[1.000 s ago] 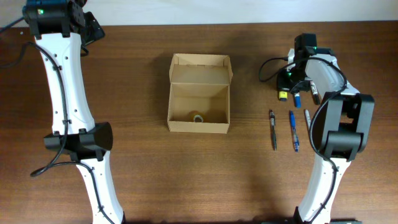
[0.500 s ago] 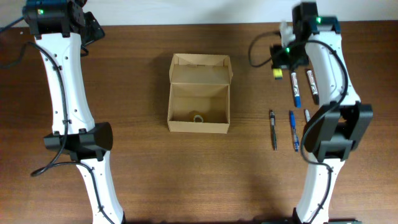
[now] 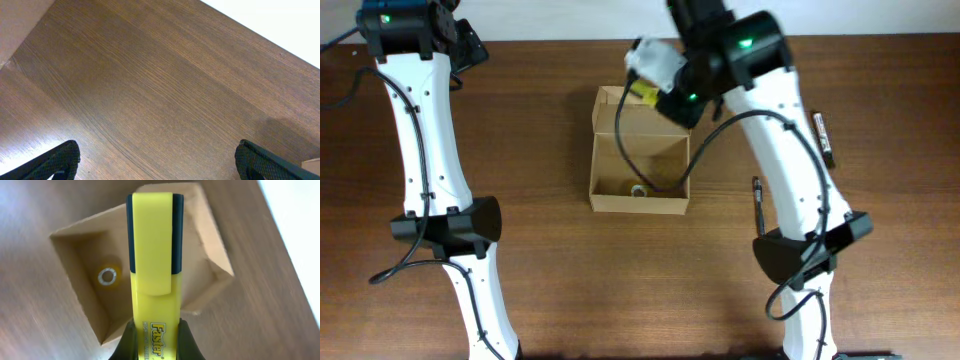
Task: Pack container
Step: 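Carry the highlighter into the box and open the right gripper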
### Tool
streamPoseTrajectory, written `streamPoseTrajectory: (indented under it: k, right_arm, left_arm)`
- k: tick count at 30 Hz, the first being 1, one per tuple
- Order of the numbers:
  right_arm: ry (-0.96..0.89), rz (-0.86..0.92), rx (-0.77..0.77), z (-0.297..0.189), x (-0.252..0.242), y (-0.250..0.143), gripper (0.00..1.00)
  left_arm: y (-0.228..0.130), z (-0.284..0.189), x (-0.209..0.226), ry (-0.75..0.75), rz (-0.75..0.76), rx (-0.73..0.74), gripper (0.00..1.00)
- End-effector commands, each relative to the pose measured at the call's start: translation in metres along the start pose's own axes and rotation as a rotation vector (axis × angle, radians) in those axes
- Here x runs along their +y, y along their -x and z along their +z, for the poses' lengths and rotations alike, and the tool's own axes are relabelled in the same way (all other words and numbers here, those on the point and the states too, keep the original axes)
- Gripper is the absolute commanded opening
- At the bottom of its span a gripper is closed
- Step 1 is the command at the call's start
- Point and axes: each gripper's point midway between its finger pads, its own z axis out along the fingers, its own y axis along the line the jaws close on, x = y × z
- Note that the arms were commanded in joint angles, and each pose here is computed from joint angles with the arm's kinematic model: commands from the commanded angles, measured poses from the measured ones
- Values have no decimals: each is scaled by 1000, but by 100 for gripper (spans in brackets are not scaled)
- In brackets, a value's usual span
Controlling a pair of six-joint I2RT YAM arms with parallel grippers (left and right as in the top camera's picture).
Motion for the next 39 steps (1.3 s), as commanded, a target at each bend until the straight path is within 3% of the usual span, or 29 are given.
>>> streamPoseTrajectory:
  k: [1,18,26,27,28,29,30,34,39]
  right_arm:
    - [71,-232,71,36,18,-4,4]
    - [334,-270,219,165,84,-65,4]
    - [310,-215,225,193,93,-72,4]
    - [305,-213,223,193,92,-71,10]
    - [303,-213,225,193,92,-71,24]
    - [305,-213,227,193,92,-72,48]
    - [308,-212,231,193,93,-73,54]
    - [315,-212,269,188,94,-80,55]
    - [289,-190,275,159,87,-70,47]
  left_arm:
    - [5,-14,7,-1,-3,-28,100]
    - [5,-14,7,-1,-3,-28,100]
    - [5,-14,7,-1,-3,-28,100]
    - [5,-14,7,-1,-3,-28,100]
    - [5,-14,7,-1,-3,-28,100]
    - [5,-14,7,-1,-3,-28,100]
    - [5,-14,7,-1,-3,-28,100]
    - [5,-14,7,-1,-3,-28,100]
    - [5,-14,7,-1,-3,-28,100]
